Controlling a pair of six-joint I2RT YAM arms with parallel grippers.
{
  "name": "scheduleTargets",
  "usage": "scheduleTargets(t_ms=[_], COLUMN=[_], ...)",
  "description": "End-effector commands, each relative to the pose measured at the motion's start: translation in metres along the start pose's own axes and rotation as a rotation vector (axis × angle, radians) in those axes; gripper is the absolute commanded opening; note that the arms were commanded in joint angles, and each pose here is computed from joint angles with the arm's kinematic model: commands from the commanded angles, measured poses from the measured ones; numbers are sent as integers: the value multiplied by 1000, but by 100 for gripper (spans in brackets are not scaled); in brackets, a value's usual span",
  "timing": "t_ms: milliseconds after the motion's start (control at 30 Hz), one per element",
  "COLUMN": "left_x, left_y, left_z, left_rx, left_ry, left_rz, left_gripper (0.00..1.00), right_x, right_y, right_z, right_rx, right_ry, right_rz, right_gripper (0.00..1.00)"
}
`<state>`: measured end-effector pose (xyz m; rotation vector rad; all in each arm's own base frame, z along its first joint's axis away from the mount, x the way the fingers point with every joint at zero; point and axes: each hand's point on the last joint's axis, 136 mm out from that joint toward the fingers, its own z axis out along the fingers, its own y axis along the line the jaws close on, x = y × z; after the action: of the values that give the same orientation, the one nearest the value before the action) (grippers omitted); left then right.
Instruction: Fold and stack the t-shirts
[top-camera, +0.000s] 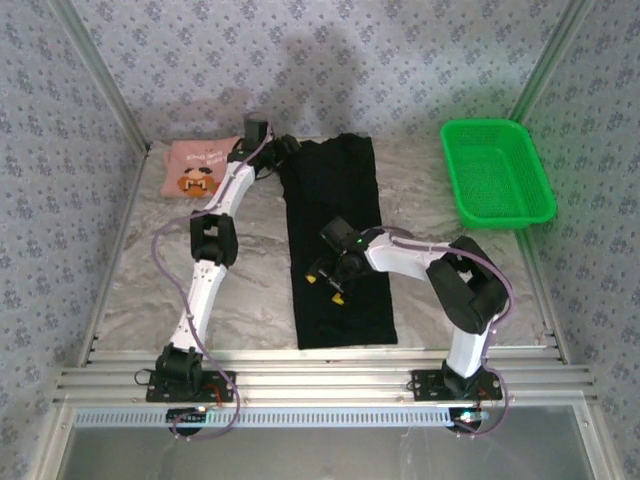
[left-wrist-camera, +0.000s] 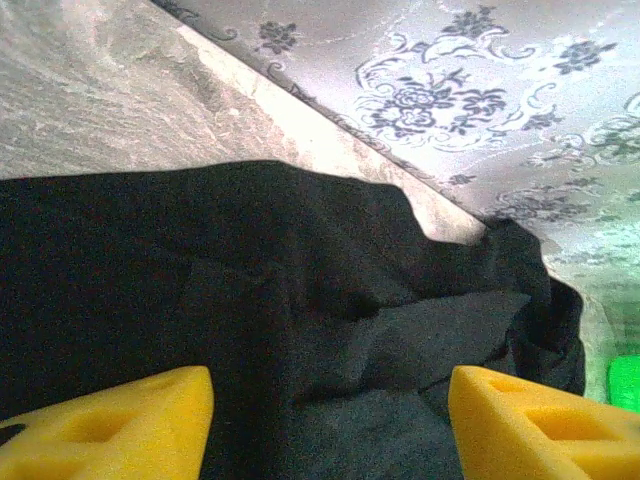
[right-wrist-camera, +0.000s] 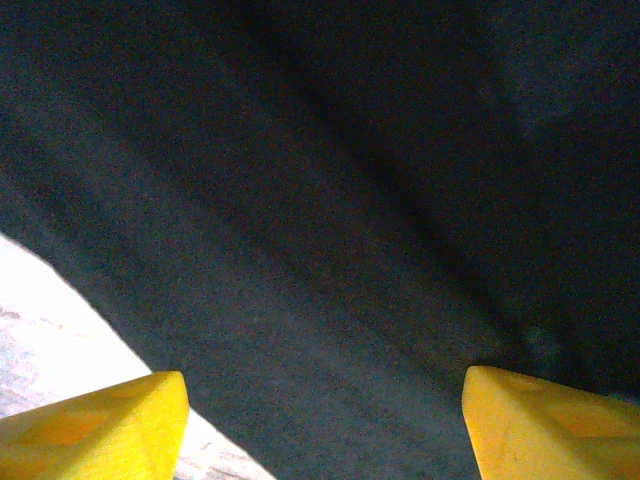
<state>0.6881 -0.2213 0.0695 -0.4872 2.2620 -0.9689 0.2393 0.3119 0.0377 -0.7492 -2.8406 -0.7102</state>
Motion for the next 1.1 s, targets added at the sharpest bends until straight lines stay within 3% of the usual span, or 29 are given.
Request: scheduleTargets(t_ms=[0, 100, 200, 300, 500, 567, 667, 1067], left_x=[-33, -50, -42, -10, 90, 116, 148, 305], left_y=[-65, -109, -146, -176, -208, -203, -166, -32], left_z=[-50, -101, -153, -204, -282, -300, -327, -418], left_rx=[122, 140, 137, 79, -5, 20, 24, -88], left_ry=[-30, -62, -28, 32, 186, 193, 179, 229], left_rz=[38, 113, 179, 297, 457, 405, 268, 102], left_gripper=[67, 71, 72, 72, 73, 74, 75, 77], right_x=[-3, 2, 10, 14, 15, 16, 19, 32], right_y=[23, 35, 21, -4, -77, -97, -125, -188], right_z=[-25, -65, -103, -143, -165, -163, -156, -121], right_rx=[-29, -53, -34, -21, 41, 66, 75, 28], right_ry=[-64, -106, -128, -200, -190, -186, -179, -124], right_rz=[-30, -152, -261, -366, -463, -458, -415, -317], right_gripper=[78, 83, 87, 96, 97, 97, 96, 94])
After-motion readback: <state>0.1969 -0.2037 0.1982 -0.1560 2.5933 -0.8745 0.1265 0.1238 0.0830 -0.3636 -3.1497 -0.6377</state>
